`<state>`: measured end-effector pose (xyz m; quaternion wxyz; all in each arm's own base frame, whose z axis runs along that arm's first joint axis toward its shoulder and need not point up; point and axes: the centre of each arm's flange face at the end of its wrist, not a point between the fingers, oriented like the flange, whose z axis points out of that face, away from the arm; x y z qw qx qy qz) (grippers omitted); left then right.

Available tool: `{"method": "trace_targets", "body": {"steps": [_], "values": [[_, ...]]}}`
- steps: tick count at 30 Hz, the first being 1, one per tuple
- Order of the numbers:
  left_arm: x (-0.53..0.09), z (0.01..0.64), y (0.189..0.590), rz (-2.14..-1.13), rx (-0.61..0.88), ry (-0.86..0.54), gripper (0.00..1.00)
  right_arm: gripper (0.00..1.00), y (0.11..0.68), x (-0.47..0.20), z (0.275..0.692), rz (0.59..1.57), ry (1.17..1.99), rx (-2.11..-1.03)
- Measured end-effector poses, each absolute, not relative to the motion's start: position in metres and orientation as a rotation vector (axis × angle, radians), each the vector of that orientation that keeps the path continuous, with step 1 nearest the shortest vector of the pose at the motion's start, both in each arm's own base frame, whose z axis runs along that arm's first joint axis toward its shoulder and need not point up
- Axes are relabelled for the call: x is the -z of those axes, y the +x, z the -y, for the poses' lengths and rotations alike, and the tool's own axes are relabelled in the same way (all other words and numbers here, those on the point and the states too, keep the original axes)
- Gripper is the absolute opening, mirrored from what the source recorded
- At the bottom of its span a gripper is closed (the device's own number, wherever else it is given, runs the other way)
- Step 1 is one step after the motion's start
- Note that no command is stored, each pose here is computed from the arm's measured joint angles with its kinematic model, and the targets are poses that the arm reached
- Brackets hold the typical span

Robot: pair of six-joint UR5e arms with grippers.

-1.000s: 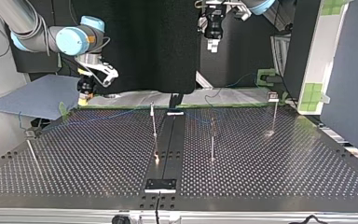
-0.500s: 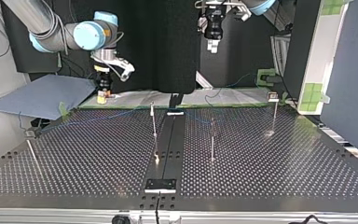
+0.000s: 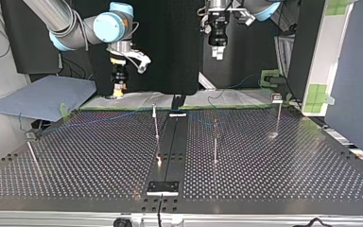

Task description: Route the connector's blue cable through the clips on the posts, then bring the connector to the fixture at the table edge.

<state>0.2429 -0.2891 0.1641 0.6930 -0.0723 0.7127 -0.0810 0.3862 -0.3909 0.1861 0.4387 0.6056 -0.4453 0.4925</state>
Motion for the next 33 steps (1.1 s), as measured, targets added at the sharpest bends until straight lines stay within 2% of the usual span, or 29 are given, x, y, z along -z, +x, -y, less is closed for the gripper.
{"method": "trace_targets", "body": {"steps": [8,16,24,33], "values": [[-0.163,0.287,0.244,-1.629,0.165,-0.148,0.98,1.00,0.403,-0.174,0.361,1.078,1.552,-1.240],[-0.160,0.278,0.240,-1.664,0.080,-0.145,0.98,1.00,0.418,-0.167,0.330,1.060,1.621,-1.228],[-0.158,0.271,0.238,-1.682,0.012,-0.157,0.98,1.00,0.424,-0.158,0.299,1.059,1.643,-1.205],[-0.158,0.270,0.237,-1.687,0.003,-0.156,0.98,1.00,0.434,-0.158,0.275,1.047,1.637,-1.206]]}}
